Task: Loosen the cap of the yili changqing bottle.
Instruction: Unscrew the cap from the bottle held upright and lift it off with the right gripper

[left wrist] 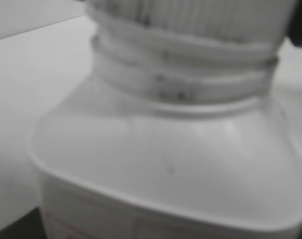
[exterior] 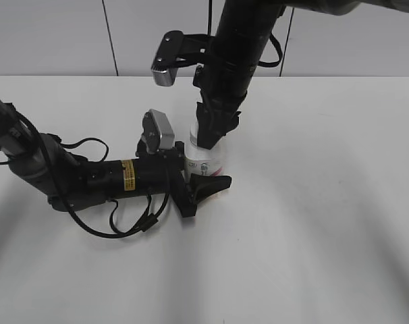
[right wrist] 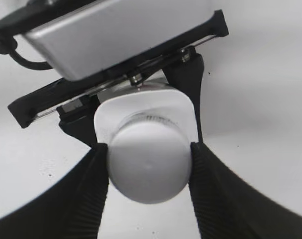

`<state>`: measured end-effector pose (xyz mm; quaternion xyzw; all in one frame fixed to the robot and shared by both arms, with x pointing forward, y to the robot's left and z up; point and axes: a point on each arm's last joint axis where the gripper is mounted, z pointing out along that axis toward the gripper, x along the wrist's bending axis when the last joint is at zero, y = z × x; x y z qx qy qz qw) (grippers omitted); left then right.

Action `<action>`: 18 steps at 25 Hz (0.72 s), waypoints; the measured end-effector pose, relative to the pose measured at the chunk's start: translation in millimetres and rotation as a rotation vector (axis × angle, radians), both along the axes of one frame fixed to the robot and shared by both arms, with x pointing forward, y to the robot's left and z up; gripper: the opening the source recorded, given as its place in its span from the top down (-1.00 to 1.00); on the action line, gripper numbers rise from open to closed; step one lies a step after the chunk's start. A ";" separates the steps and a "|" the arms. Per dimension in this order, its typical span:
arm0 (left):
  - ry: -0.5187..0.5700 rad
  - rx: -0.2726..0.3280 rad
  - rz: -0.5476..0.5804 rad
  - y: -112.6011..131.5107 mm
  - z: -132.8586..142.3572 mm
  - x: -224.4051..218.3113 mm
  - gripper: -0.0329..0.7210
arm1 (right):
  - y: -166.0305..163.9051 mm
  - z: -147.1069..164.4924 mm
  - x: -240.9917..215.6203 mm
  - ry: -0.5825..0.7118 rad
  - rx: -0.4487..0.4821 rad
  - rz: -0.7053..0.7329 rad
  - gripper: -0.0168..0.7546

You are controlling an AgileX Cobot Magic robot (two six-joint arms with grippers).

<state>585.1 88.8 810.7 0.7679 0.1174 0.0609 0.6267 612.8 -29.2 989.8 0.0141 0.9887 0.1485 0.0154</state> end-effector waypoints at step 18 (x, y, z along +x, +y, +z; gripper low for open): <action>0.000 0.000 -0.001 0.0 0.0 -0.1 -0.27 | 0.3 0.7 -0.2 -0.011 0.008 0.062 -0.06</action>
